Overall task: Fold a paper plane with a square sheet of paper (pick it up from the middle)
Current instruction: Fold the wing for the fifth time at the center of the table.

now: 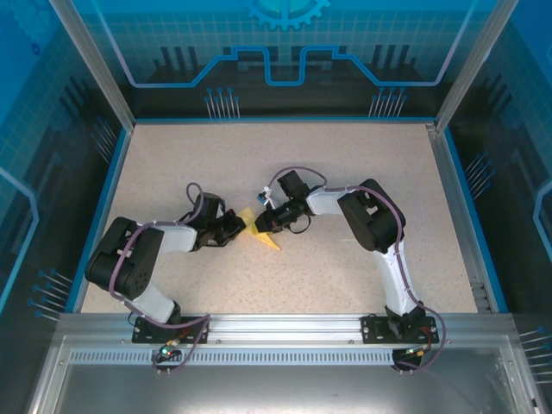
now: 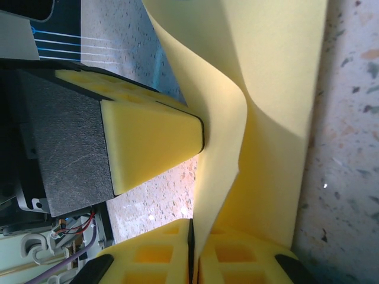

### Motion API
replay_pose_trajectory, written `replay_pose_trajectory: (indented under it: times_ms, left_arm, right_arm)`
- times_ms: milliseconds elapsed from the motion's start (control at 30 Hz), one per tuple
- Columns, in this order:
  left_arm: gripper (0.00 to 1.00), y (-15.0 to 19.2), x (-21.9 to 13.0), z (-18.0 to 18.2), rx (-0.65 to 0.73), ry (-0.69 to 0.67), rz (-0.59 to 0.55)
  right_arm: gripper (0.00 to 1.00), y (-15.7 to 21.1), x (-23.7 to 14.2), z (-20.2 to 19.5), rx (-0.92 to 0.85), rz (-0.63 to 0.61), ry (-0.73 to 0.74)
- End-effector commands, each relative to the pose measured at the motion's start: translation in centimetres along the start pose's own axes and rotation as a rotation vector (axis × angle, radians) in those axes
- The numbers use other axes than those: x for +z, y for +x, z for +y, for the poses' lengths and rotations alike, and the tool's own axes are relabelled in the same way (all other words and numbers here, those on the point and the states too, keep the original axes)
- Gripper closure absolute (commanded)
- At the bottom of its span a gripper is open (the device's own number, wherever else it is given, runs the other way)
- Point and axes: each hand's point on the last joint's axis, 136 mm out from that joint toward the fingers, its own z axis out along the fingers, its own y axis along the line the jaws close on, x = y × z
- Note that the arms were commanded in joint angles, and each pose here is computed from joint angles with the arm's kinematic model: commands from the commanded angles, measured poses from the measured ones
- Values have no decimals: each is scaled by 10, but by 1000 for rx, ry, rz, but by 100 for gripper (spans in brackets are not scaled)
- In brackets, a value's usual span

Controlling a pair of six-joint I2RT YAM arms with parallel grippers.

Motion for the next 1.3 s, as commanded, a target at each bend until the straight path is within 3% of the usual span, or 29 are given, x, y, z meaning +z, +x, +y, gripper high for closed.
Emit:
replay_pose_trajectory:
  times_ms: [0,233,433,767,1267]
  left_arm:
    - [94,-6,3,-3,20,5,3]
    - [94,-6,5,-1,26,-9,14]
    - [95,-2,7,10,4,-66,37]
    - [95,2,6,15,-11,-84,53]
    - [95,2,8,15,-21,-88,62]
  right_arm:
    - [89,13,5,-32,88,36,66]
    - [88,15,6,-32,81,41,70]
    - [79,10,-1,-16,29,29,53]
    - [74,7,-13,4,-21,20,55]
    - [75,29,-24,2,-15,32,162]
